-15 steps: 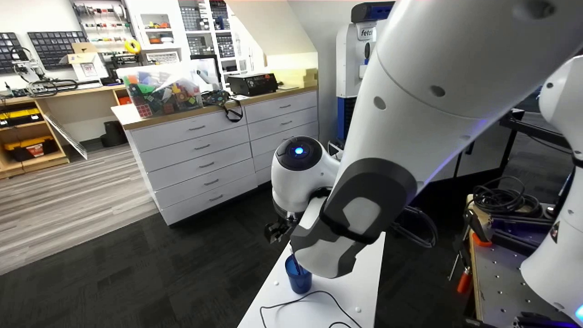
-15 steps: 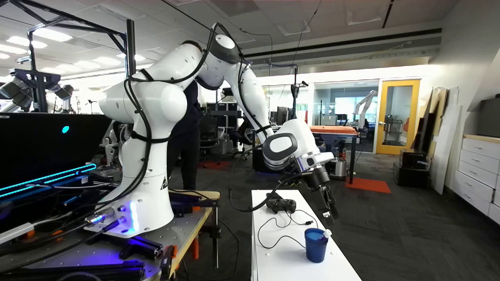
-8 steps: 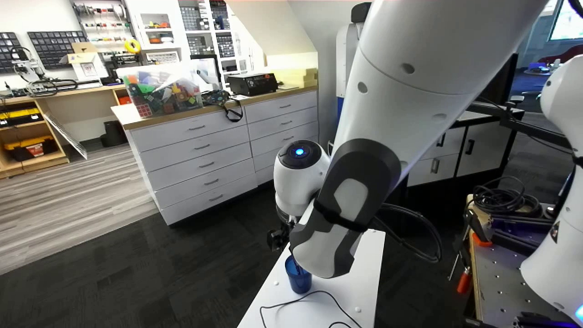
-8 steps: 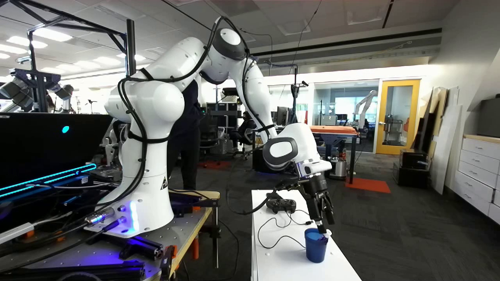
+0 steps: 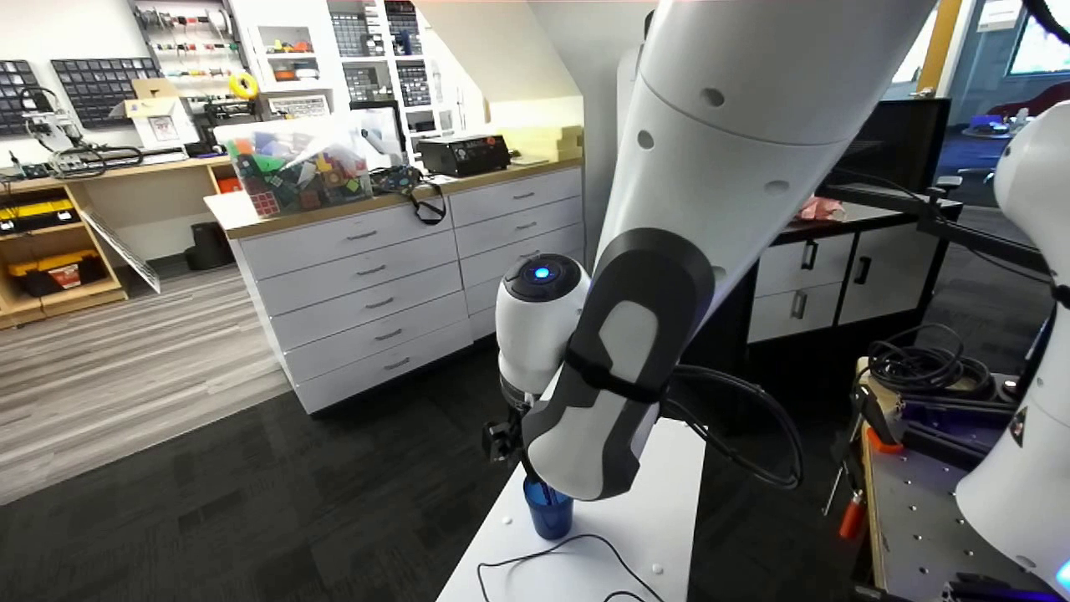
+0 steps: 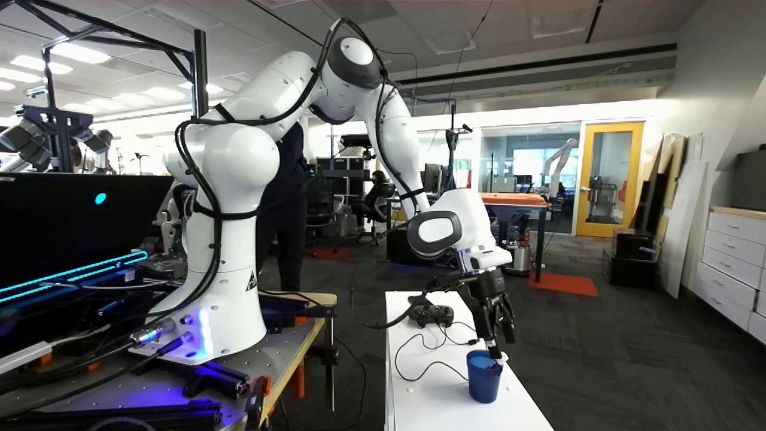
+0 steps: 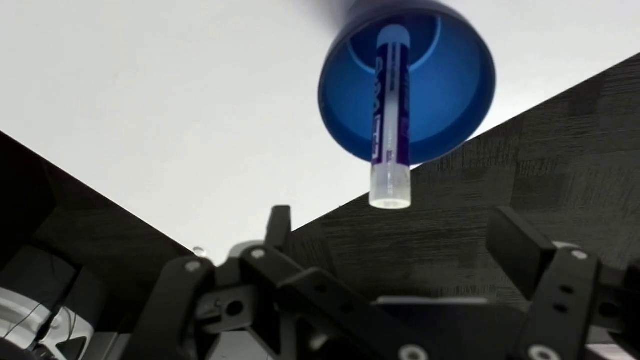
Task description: Remove the marker from the cup and put it on the table
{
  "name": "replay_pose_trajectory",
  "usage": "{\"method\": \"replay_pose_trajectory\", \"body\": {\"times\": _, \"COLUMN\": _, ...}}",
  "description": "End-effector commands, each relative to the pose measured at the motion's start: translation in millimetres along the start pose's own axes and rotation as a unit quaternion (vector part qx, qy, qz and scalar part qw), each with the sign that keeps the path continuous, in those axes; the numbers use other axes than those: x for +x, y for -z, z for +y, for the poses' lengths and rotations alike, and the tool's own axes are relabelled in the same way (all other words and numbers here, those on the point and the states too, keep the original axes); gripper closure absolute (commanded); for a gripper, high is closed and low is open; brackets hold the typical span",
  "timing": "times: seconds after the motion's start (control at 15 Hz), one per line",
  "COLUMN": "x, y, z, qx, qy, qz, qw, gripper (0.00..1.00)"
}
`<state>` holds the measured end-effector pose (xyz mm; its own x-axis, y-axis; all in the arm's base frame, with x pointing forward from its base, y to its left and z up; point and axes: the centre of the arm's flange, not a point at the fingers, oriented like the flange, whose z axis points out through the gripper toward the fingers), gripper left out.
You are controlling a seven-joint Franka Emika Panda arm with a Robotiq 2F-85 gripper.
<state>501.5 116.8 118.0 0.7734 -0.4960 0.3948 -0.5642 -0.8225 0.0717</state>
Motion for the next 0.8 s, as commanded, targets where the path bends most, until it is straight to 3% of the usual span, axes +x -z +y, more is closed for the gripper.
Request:
{"method": "replay_pose_trajectory", "body": {"times": 0.0, "x": 4.1, "y": 5.9, "z": -0.7, "qx": 0.018, "qy": -0.024, "qz": -0.018, "qw": 0.9994, "gripper": 0.0}}
{"method": "replay_pose_trajectory", "body": {"times": 0.47, "x": -6.8, "y": -8.3, "z": 2.9, "qx": 0.024, "qy": -0.04, "qz": -0.048, "qw": 0.9978, "gripper": 0.0}}
{"method": "replay_pose_trajectory", "body": {"times": 0.73, "x": -6.5, "y": -9.3, "z": 3.3, "qx": 0.039, "qy": -0.042, "qz": -0.033, "qw": 0.9978, "gripper": 0.0}}
